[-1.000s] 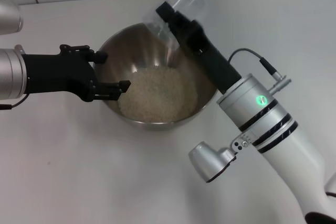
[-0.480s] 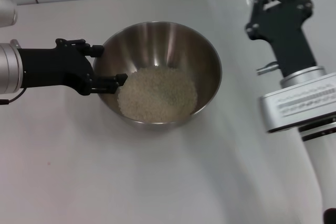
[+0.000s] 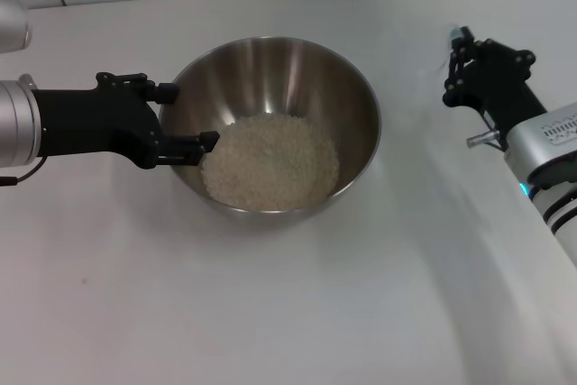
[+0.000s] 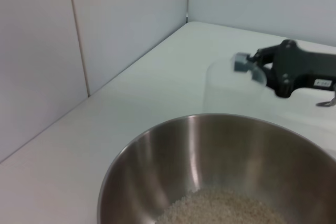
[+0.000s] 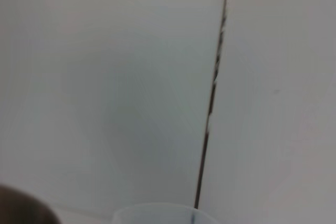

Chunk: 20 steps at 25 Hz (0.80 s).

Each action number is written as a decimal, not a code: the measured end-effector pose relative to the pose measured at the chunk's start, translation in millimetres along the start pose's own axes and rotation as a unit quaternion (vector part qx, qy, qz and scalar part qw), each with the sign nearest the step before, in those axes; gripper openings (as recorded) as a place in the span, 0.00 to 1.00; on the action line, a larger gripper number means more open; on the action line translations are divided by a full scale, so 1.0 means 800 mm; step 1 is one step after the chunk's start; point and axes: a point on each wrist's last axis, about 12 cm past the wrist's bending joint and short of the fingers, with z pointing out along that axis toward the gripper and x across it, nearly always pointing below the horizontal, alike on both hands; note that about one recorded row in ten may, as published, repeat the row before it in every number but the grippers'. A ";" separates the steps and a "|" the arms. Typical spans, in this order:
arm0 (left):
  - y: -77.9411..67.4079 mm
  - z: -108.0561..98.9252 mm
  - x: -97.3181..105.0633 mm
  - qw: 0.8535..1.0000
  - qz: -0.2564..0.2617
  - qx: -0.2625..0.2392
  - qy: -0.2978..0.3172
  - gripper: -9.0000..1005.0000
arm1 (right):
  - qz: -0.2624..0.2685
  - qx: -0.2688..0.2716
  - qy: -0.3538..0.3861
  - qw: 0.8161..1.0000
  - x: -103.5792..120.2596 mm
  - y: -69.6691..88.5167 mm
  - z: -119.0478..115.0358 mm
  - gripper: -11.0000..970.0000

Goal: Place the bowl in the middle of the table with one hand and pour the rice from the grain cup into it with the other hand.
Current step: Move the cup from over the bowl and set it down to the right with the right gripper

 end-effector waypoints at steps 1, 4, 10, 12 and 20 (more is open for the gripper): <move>0.000 0.000 0.000 1.000 0.000 0.000 0.000 0.82 | -0.001 -0.004 0.009 1.000 0.002 0.000 0.002 0.02; -0.002 0.003 0.001 1.000 -0.003 0.003 0.001 0.82 | -0.005 -0.016 0.039 0.999 0.007 0.003 0.010 0.02; -0.002 0.004 0.000 1.000 -0.003 0.004 0.000 0.82 | 0.000 -0.021 0.074 0.997 0.014 0.005 0.017 0.02; -0.002 0.004 -0.001 1.000 -0.004 0.005 0.000 0.82 | 0.006 -0.022 0.082 0.996 0.016 0.005 0.017 0.03; -0.004 0.006 -0.002 1.000 -0.004 0.010 0.000 0.82 | 0.027 -0.021 0.094 0.995 0.024 0.008 0.006 0.18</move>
